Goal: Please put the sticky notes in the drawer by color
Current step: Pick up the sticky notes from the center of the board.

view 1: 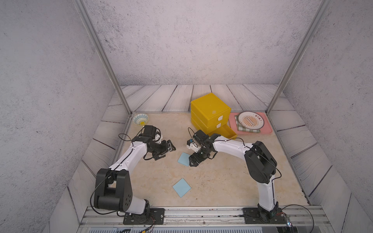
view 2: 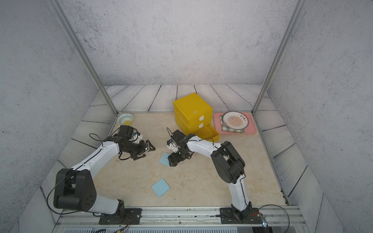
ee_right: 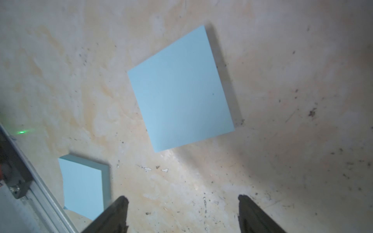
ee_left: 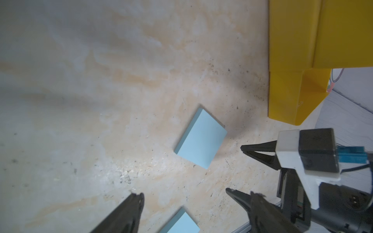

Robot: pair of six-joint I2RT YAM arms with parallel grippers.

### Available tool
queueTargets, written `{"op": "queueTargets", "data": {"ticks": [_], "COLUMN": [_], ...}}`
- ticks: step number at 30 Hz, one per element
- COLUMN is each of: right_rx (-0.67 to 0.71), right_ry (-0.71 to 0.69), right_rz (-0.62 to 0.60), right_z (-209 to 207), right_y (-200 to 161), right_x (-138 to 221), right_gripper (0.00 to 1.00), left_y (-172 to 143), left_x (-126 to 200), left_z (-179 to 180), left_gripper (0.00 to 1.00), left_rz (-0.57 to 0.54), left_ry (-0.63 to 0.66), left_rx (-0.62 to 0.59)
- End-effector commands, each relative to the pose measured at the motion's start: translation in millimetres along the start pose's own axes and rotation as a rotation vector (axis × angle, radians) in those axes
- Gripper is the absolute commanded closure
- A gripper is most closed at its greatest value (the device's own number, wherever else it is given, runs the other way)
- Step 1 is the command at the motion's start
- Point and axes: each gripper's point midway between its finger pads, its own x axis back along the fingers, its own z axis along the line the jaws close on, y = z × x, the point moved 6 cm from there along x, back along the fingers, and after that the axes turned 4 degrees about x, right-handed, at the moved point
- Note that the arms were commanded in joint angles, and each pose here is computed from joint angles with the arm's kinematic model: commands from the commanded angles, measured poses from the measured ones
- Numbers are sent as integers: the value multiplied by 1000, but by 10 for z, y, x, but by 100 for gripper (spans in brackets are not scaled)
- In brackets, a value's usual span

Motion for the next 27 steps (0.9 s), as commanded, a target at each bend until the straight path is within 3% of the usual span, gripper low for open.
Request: {"op": "queueTargets", "data": {"ticks": [1,5,11,21,24,27], "right_rx": [86,157,213,233,217,206], "right_ry": [-81,-191,-267,-203,-182,-200], "right_rz": [81,53,48,156,158,160], "right_z": [43,62,17,46,60,48], "right_y": [4,198,404,221,124,83], "right_x": [-156,-278,-372,-657,-687,-651], "right_gripper": [11,8,8,8,14,34], "left_y": [-155,-372,-443,-423,-426,-414], "left_x": [32,14,142,192,164,134], "left_z": [141,380,534,513,507,497], "left_gripper": [12,11,11,11,11,11], "left_rz": [-12,-32,-114,-125,-119,-106], "left_ry": [37,102,192,183,165,154], "left_rx": [49,132,192,194,192,187]}}
